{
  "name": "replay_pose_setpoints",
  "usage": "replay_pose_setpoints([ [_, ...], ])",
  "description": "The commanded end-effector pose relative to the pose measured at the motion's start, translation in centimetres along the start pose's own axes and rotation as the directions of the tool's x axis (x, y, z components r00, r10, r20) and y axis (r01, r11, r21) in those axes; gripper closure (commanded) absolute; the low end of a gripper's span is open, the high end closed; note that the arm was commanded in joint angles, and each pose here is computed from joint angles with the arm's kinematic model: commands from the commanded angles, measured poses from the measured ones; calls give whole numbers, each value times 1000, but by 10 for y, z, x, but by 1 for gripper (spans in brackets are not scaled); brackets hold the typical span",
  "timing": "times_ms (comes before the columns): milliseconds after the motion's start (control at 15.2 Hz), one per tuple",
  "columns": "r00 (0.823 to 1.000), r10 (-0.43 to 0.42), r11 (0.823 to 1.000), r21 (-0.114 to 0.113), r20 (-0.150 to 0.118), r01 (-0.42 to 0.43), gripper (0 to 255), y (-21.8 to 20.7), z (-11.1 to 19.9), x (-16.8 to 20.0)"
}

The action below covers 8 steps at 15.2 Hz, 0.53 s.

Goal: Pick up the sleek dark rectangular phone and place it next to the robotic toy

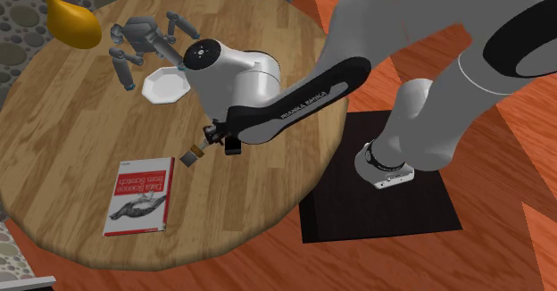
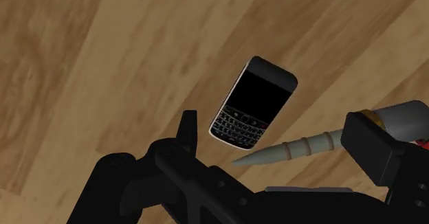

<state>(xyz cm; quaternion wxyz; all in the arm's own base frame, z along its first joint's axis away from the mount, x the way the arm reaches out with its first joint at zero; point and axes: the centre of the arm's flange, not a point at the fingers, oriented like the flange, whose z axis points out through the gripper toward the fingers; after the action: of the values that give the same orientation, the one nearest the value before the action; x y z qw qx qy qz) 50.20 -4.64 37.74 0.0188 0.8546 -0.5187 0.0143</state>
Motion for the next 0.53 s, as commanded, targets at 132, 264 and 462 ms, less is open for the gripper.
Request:
replay_pose_setpoints([
  [132,985,170,985,-29,13,-170,0,-14,46,26],
  [264,968,252,967,-45,18,-251,0,-18,70,39],
  [462,954,301,953,-54,20,-299,0,-20,90,47],
])
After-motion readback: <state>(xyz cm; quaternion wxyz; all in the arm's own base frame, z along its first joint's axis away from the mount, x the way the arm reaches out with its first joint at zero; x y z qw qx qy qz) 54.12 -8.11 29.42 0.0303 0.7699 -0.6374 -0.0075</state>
